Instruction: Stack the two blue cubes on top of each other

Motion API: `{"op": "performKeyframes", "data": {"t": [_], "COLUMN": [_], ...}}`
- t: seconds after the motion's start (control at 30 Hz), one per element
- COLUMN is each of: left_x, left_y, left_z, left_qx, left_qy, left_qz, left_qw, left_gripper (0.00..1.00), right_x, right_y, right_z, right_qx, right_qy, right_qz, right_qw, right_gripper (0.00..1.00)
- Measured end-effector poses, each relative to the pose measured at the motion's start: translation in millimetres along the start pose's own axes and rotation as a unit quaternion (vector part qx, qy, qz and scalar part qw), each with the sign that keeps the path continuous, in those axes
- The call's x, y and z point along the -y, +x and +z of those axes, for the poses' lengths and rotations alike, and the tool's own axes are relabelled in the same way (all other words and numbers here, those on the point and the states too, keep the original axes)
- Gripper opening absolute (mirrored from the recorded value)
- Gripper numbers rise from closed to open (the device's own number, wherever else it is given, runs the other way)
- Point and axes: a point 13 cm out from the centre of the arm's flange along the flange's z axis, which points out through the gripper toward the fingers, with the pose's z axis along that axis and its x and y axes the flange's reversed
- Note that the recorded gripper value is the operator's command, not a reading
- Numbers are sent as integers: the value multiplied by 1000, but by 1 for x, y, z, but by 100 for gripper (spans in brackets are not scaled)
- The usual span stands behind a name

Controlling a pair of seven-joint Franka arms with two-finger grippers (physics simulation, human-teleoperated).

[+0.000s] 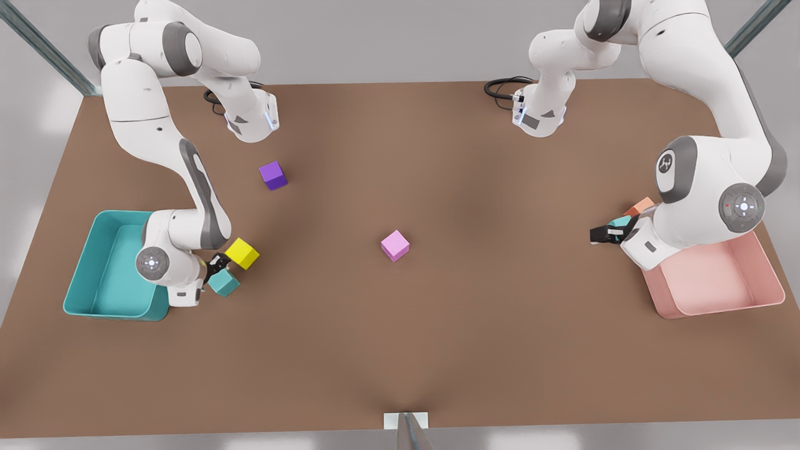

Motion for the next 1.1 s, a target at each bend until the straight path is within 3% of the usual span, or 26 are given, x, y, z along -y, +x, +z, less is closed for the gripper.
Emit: {"op": "performKeyframes", "data": {"t": [0.33,0.47,0.5,0.6,0.67,0.87,1.1], "left_x": [-3,-68,-94,-145,-173,-146,-96], "left_y": [1,5,18,122,140,92,67], "left_z": [-3,-15,-18,2,19,112,134], "left_qx": [2,14,16,21,31,28,71], "left_qy": [-1,-33,-37,-48,-49,-46,-57], "left_qz": [-3,-44,-64,-120,-147,-104,-44], "left_qw": [1000,998,997,991,987,993,995], "left_gripper": [100,100,100,100,100,100,100], "right_x": [0,-2,-2,-4,-5,-7,-7], "right_y": [1,1,1,3,3,1,-3], "right_z": [9,10,10,13,16,29,44], "right_qx": [-1,-2,-3,-5,-6,-9,-8], "right_qy": [-3,-4,-5,-7,-8,-12,-13], "right_qz": [0,-2,-2,-3,-3,-6,-8], "right_qw": [1000,1000,1000,1000,1000,1000,1000], "right_gripper": [100,100,100,100,100,100,100]}}
